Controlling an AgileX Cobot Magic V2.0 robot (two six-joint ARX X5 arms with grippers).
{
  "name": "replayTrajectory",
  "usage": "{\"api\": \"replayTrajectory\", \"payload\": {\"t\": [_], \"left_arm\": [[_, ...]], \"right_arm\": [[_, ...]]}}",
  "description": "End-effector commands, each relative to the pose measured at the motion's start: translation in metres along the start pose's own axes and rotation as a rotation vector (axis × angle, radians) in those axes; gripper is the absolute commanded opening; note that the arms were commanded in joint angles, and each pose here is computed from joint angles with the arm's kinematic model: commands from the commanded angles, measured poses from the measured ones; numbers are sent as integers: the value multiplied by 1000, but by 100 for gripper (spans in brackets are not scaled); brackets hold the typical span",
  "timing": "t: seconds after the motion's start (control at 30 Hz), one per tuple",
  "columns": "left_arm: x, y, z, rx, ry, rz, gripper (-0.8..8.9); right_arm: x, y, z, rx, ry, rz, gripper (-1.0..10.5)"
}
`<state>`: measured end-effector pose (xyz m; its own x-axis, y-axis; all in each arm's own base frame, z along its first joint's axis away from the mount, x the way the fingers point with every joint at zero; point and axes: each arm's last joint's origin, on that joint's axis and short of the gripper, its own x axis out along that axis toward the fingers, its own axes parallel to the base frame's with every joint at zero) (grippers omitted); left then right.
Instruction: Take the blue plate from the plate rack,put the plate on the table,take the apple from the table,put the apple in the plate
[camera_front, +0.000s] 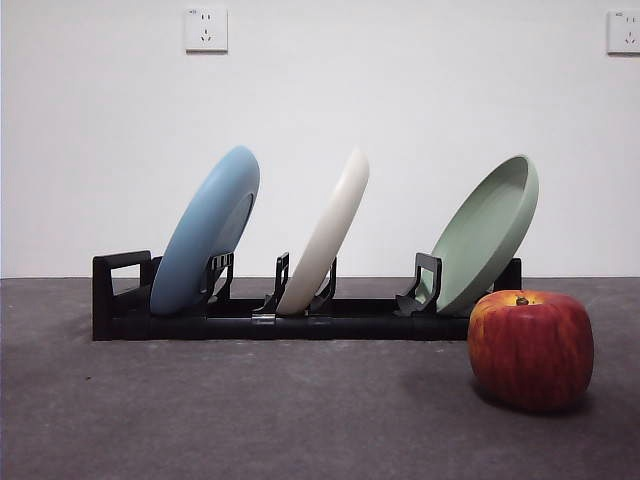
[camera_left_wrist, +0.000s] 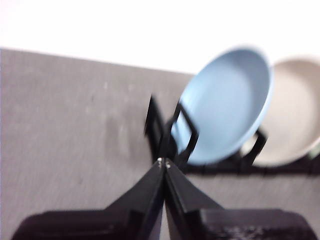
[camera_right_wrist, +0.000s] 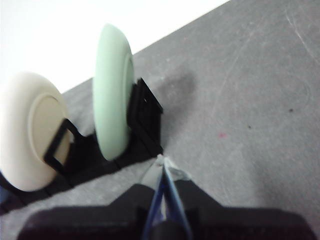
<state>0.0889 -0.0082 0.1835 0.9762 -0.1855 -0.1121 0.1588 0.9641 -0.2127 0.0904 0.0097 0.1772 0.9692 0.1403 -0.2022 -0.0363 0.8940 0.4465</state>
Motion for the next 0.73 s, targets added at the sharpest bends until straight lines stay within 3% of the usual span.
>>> {"api": "replayTrajectory", "payload": {"t": [0.03, 0.17, 0.27, 0.6, 0.73], "left_arm": [[-3, -3, 14, -67, -18, -2, -7], [-6, -8, 37, -66, -31, -7, -7], [-4, -12, 55, -67, -16, -22, -7], [27, -25, 114, -78, 126, -179, -7], [47, -27, 131, -73, 200, -238, -7]], "right_arm": [[-4, 7, 14, 16, -16, 8, -10], [-7, 18, 36, 2, -12, 8, -9], [-6, 28, 53, -61, 13, 39, -9], [20, 61, 106, -125, 170, 241, -8], [37, 69, 121, -159, 256, 277, 1]]}}
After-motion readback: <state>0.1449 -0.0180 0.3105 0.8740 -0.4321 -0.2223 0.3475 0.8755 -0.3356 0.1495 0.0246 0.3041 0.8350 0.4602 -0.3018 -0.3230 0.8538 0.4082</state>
